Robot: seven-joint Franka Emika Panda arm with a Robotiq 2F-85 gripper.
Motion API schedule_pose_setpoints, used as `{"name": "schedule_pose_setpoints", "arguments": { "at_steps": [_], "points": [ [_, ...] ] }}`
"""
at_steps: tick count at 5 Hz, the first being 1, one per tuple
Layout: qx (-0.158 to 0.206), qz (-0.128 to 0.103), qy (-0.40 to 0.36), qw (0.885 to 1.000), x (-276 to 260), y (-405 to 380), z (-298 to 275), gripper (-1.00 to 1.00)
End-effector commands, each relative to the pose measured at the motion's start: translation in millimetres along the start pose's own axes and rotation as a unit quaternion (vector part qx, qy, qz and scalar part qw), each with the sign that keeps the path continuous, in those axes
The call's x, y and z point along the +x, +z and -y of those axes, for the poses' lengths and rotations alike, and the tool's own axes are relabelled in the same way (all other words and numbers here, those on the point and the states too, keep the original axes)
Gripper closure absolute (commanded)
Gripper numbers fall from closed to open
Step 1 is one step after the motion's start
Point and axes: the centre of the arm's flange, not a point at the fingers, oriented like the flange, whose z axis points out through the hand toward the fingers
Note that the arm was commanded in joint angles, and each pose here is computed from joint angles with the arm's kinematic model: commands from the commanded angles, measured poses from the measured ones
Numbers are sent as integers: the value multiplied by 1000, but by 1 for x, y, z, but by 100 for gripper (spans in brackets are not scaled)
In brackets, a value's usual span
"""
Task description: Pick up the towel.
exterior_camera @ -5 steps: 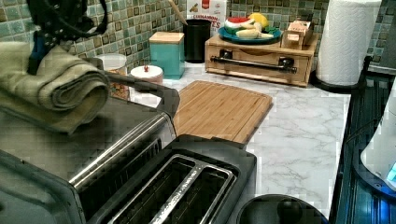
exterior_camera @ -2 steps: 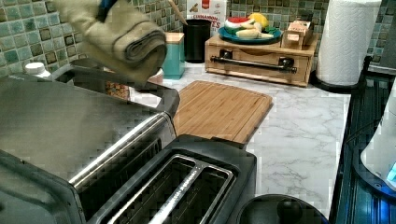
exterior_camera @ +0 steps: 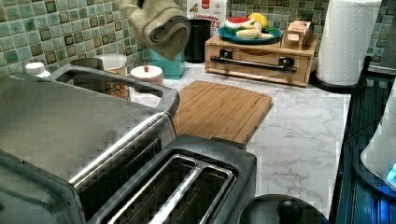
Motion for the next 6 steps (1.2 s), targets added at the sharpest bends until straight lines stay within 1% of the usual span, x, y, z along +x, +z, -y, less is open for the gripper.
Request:
{"name": "schedule_pose_setpoints", "arguments": {
  "at_steps": [1, 6],
  "points": [
    [-59, 68, 45, 995, 31, -11, -47, 100],
    [-59, 68, 45, 995, 31, -11, -47, 100]
  ]
}}
